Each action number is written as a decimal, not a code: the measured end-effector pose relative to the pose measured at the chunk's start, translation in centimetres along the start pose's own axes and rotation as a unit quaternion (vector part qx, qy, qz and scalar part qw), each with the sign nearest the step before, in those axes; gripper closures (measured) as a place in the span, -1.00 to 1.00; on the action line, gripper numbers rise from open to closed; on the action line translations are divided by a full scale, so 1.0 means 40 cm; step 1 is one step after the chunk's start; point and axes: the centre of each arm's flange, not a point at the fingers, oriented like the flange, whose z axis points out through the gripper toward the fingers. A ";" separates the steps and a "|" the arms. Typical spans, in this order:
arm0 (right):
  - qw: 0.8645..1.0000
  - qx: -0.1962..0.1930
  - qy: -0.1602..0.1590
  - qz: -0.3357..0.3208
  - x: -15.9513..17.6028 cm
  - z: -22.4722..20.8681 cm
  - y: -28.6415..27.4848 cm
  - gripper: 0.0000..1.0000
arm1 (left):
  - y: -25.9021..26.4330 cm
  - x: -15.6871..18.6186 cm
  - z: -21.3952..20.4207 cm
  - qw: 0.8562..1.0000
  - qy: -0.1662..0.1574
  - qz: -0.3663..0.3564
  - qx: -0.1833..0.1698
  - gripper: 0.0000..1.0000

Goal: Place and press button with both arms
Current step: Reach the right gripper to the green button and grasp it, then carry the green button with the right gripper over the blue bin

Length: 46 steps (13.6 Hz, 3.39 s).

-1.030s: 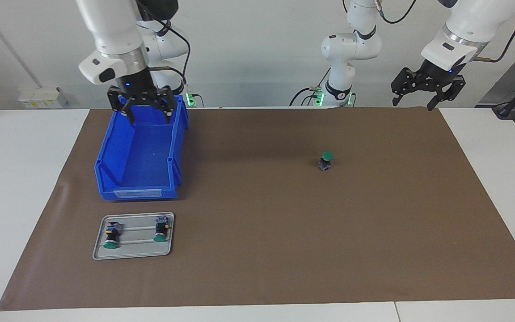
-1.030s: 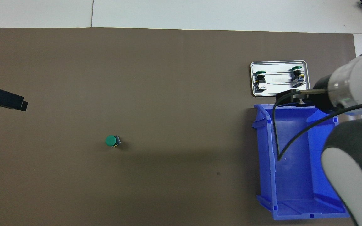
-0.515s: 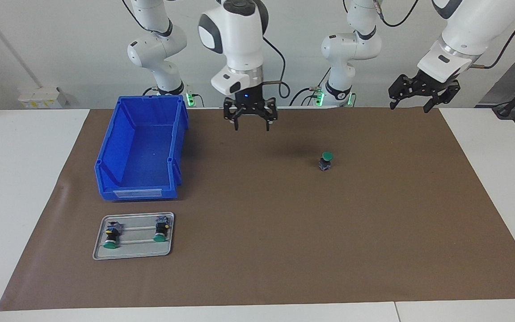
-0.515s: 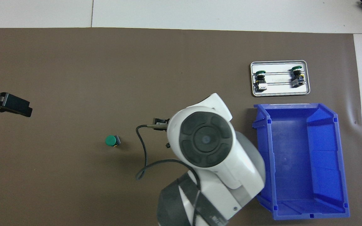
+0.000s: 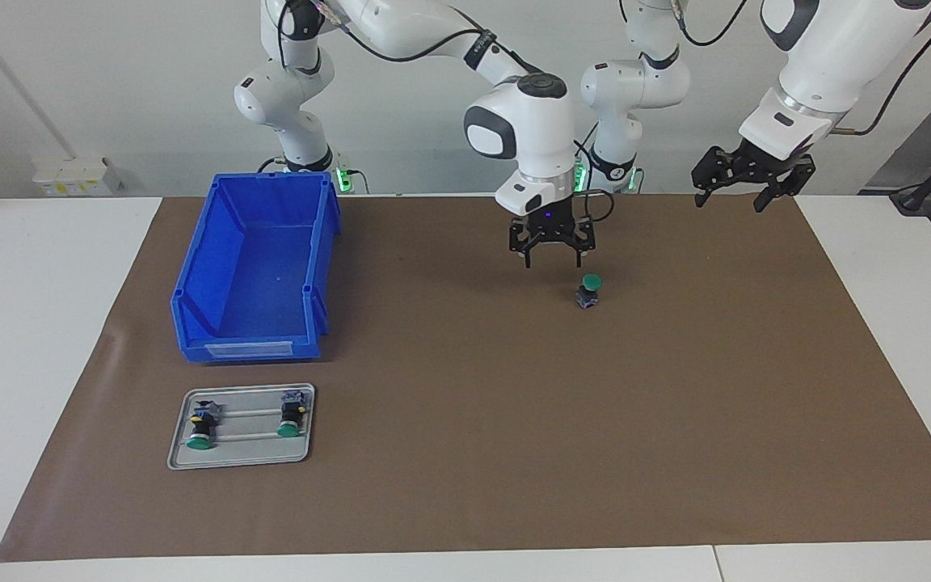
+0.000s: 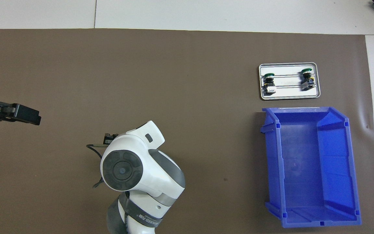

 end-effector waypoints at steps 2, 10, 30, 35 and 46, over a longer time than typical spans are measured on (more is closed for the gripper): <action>1.000 0.009 0.013 -0.024 -0.038 0.082 -0.068 -1.00 | -0.001 -0.002 -0.006 1.000 0.004 -0.001 0.001 -1.00; 0.995 0.021 0.041 -0.083 -0.098 0.132 -0.116 -1.00 | -0.012 -0.003 -0.024 1.000 0.011 -0.003 0.015 -1.00; 0.987 -0.016 0.062 -0.147 -0.098 0.182 -0.085 0.28 | -0.031 -0.004 -0.021 1.000 0.010 -0.009 0.022 -1.00; 0.984 -0.027 0.131 -0.118 0.178 -0.051 0.020 0.28 | -0.031 -0.004 -0.021 1.000 0.010 -0.009 0.022 -1.00; 0.982 -0.100 0.050 -0.153 0.601 -0.445 0.790 0.28 | -0.031 -0.004 -0.021 1.000 0.010 -0.009 0.022 -1.00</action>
